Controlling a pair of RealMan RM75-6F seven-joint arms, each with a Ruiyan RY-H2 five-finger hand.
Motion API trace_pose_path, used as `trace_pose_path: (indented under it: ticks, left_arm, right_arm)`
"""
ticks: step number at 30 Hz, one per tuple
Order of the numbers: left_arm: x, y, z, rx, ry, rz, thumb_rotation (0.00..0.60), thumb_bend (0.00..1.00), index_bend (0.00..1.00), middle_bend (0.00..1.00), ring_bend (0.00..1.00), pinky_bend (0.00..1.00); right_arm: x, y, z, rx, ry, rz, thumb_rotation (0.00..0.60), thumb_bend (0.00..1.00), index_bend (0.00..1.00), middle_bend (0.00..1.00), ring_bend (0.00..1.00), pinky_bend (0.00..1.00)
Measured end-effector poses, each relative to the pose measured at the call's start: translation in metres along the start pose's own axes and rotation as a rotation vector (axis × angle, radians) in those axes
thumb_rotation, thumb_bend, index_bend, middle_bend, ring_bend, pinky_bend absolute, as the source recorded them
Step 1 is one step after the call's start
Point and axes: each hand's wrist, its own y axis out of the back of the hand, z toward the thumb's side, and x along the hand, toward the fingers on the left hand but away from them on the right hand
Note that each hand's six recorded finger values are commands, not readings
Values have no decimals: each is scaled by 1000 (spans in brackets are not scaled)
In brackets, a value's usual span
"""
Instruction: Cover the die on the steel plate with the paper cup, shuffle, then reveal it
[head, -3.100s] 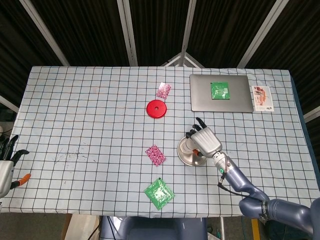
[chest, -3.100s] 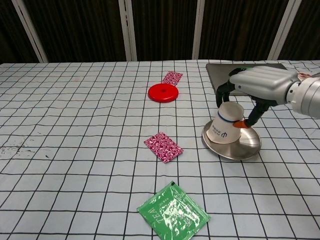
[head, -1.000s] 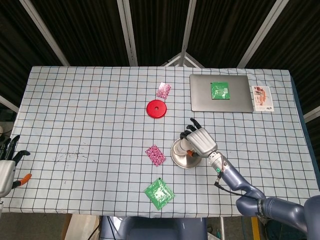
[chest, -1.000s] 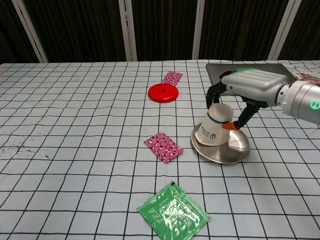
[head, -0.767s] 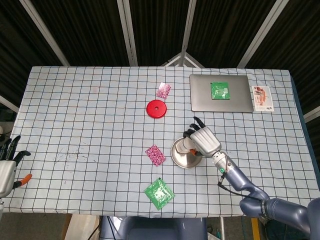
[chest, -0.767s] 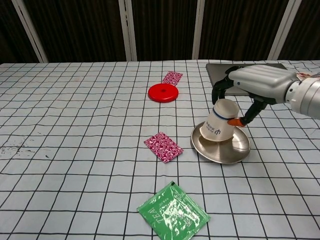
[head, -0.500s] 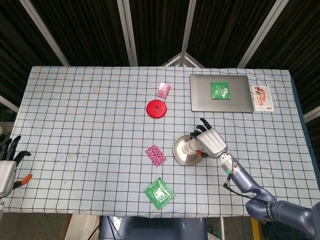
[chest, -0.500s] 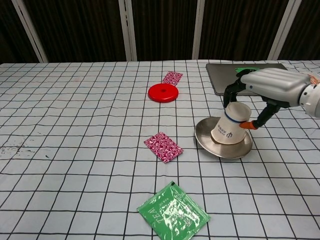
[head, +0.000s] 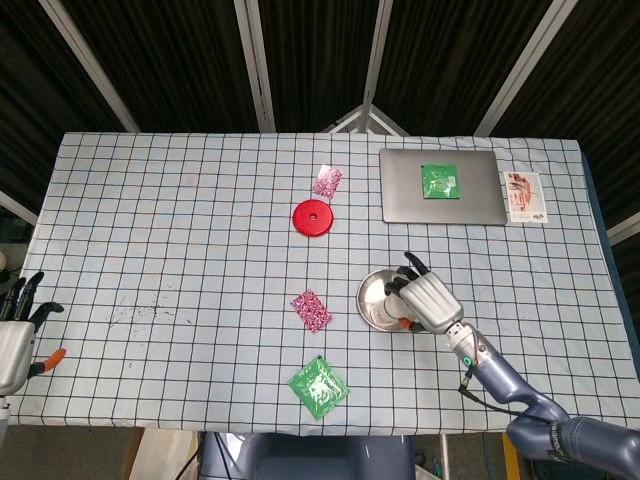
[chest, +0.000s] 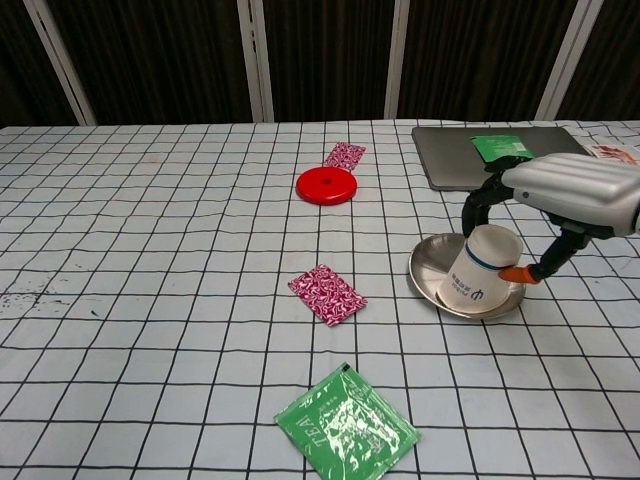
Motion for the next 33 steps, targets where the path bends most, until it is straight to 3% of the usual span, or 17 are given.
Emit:
trace_pose_path:
  ticks: [20, 33]
  left_arm:
    - [1, 0, -2, 3, 6, 1, 600, 235, 357, 0, 0, 128]
    - [0, -2, -1, 25, 25, 3, 600, 236, 358, 0, 0, 128]
  right_arm:
    - [-25, -9, 9, -42, 11, 7, 600, 424, 573, 507, 231, 0]
    - [-39, -8, -29, -67, -68, -29, 600, 424, 575, 507, 231, 0]
